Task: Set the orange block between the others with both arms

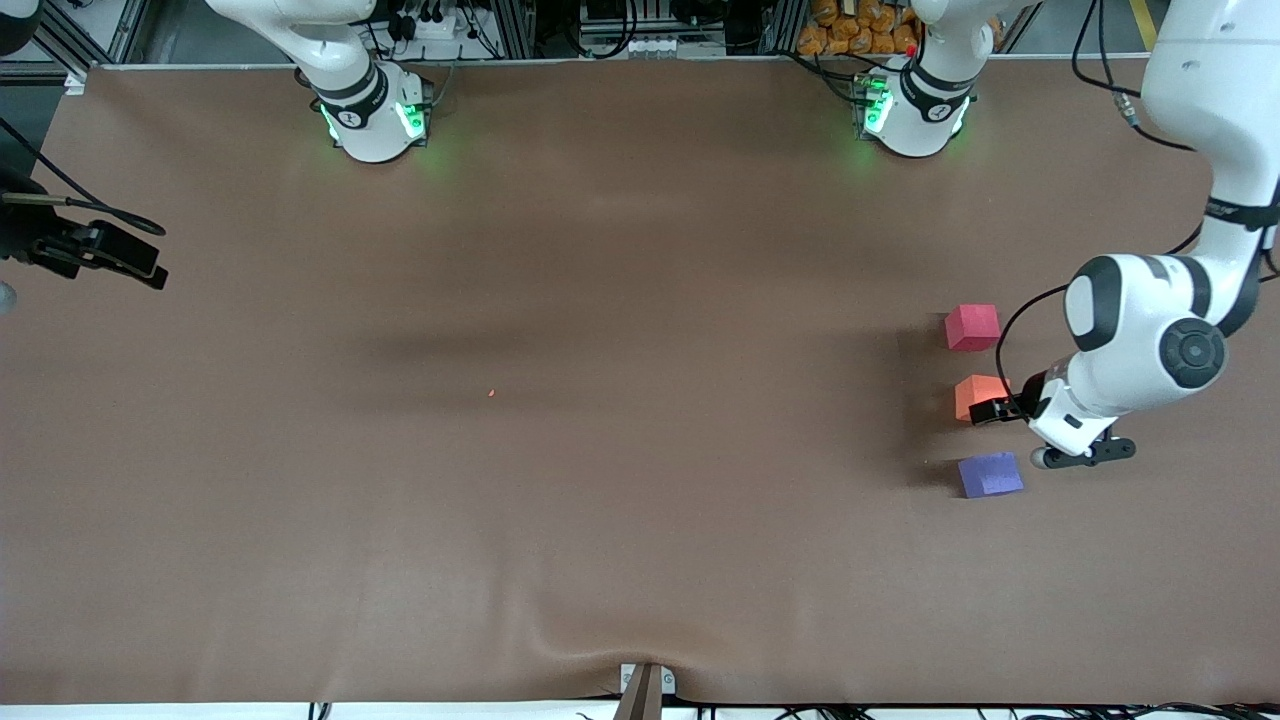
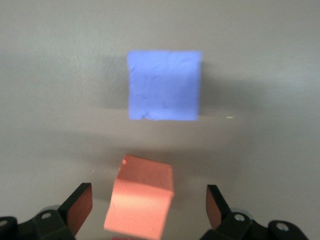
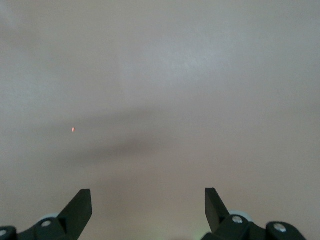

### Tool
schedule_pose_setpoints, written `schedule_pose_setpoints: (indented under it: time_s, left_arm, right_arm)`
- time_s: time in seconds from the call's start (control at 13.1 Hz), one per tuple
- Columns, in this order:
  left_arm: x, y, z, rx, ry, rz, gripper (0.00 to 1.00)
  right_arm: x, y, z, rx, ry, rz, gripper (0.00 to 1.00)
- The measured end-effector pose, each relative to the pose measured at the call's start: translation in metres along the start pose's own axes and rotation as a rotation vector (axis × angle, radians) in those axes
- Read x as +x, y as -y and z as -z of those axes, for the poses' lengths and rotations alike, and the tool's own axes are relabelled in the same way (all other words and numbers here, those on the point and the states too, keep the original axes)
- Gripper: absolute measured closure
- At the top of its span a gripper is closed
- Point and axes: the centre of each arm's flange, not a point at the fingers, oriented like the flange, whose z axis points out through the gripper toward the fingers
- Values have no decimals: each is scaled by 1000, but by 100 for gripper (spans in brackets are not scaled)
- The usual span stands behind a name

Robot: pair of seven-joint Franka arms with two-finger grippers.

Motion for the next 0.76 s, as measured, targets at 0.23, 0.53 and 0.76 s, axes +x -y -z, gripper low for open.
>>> schedule_pose_setpoints:
  time_s: [0.23,0.53,0.76]
  left_arm:
    - [6,-28,76,10,22,-40,0]
    - [-5,-60,137,19,49,-90,0]
    - [-30,-71,174,53,73,-108,0]
  right_arm:
    - [-2,-1,-2,-3,19,-5,0]
    - [0,-2,-1,-1,9,-14,0]
    - [1,-2,-1,1,-2,-14,0]
